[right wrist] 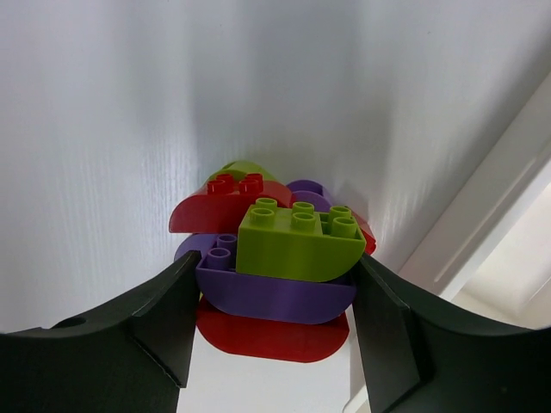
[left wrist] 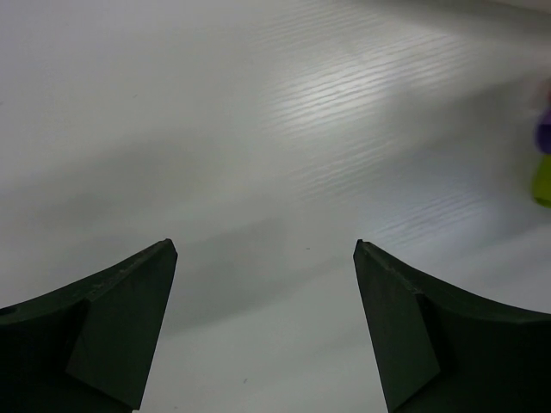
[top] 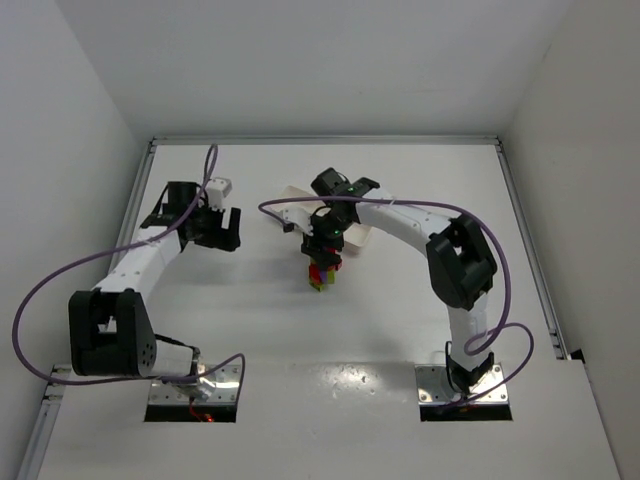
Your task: Sort the legos into containers by color
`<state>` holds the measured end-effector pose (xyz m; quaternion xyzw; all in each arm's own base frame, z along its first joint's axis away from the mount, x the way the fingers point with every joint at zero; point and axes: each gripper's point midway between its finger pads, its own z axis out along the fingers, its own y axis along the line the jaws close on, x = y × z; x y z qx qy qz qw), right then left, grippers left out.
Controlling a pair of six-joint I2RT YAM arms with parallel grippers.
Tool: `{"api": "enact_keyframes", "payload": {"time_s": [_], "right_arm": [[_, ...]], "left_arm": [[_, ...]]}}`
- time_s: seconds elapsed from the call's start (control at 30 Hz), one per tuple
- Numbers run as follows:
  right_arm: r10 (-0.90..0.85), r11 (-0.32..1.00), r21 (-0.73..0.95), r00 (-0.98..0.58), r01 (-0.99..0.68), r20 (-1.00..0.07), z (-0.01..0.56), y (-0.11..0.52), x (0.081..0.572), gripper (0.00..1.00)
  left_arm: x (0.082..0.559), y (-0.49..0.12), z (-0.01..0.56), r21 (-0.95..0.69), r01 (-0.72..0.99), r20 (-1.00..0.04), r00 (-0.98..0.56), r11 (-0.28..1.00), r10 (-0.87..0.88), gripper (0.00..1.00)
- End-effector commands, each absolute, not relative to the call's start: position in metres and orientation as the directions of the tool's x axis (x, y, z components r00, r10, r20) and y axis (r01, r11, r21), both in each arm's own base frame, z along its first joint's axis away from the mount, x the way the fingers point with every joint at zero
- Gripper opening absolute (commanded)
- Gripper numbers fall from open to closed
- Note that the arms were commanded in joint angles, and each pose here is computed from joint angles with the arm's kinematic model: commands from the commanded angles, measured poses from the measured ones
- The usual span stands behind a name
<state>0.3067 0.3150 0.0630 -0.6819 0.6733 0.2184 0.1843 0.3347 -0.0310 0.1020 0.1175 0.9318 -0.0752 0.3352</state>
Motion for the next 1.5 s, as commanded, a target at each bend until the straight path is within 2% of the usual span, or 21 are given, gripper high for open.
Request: {"api": "enact_keyframes", "payload": {"time_s": [0.0,0.13,0.3,0.47,0.7,1.2,1.4,1.47], "right_arm": [[-0.759,-0.019,-0.053,0.049,-0.998,-0.649,0.126,0.331,0.316,0.17],[-0.68,0.015,-0.118,0.077,-0.993,-0.729,0.166,0.351,0.323,0.11],[-0.609,0.021,-0.154,0.11,-0.988,-0.785,0.19,0.376,0.323,0.1],[-0.597,0.02,-0.189,0.14,-0.982,-0.79,0.199,0.387,0.319,0.09],[-0.592,0.006,-0.211,0.166,-0.978,-0.789,0.203,0.399,0.314,0.09],[-0.605,0.006,-0.222,0.173,-0.975,-0.777,0.198,0.413,0.315,0.09],[-0.601,-0.004,-0.233,0.188,-0.973,-0.777,0.199,0.42,0.311,0.09],[-0.605,0.002,-0.237,0.188,-0.972,-0.774,0.198,0.42,0.312,0.09]], "left_arm": [[0.345,-0.067,0.159,-0.187,0.4,-0.765,-0.632,0.897,0.122,0.9],[0.325,-0.113,0.193,-0.388,0.552,-0.782,-0.621,0.738,0.054,0.9],[0.311,-0.142,0.198,-0.605,0.556,-0.688,-0.725,0.57,-0.023,0.88],[0.313,-0.153,0.214,-0.692,0.547,-0.64,-0.767,0.472,-0.049,0.85],[0.316,-0.157,0.228,-0.698,0.571,-0.651,-0.758,0.432,-0.049,0.85],[0.312,-0.172,0.212,-0.71,0.57,-0.628,-0.779,0.414,-0.003,0.84],[0.315,-0.176,0.21,-0.719,0.569,-0.619,-0.785,0.399,0.005,0.74],[0.314,-0.179,0.208,-0.728,0.567,-0.61,-0.792,0.386,0.014,0.67]]}}
